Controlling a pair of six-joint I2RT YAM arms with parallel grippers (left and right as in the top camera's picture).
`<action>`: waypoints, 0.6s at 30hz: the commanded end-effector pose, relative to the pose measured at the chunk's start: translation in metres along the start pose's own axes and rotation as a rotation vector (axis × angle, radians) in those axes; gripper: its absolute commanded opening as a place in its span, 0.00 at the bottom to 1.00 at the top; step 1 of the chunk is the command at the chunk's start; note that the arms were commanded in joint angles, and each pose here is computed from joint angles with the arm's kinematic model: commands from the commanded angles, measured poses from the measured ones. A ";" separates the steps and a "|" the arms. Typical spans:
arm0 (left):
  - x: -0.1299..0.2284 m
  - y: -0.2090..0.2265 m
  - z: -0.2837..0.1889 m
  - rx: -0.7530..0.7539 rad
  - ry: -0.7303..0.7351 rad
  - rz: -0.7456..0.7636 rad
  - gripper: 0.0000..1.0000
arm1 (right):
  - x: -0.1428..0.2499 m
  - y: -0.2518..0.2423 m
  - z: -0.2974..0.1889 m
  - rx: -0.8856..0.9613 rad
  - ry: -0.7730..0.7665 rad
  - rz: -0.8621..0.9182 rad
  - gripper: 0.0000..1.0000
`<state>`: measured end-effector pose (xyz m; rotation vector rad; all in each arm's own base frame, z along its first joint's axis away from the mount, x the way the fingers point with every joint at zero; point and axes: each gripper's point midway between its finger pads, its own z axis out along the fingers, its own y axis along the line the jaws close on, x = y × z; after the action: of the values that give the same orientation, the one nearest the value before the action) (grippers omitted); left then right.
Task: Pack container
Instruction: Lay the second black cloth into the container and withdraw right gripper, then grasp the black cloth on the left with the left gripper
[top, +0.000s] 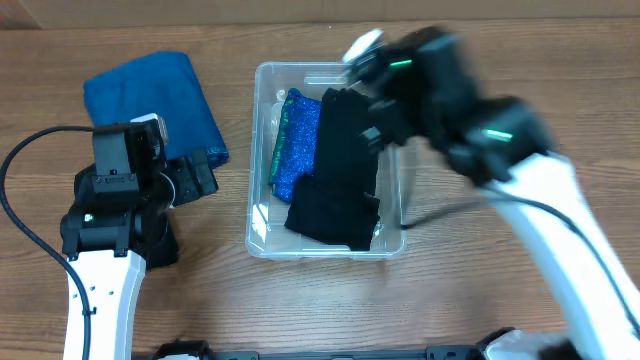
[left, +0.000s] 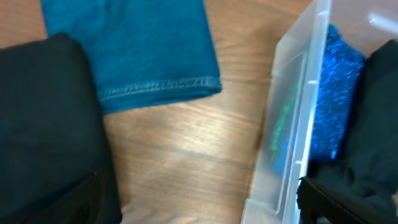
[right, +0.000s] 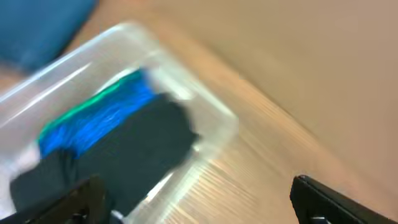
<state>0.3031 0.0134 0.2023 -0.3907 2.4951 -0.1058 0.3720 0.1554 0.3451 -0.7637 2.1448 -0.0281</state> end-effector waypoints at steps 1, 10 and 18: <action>0.002 0.049 -0.008 -0.181 0.004 -0.231 1.00 | 0.039 -0.068 -0.012 0.142 0.069 0.418 1.00; 0.019 0.190 -0.029 -0.255 -0.033 -0.766 1.00 | 0.078 -0.110 -0.013 0.049 0.097 0.614 1.00; 0.054 0.231 0.061 -0.159 0.203 -0.674 1.00 | 0.079 -0.110 -0.012 0.050 0.100 0.614 1.00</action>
<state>0.2299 0.2272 0.1231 -1.4599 2.3121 -0.0943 0.3850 0.0201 0.3213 -0.0597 2.3975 0.1907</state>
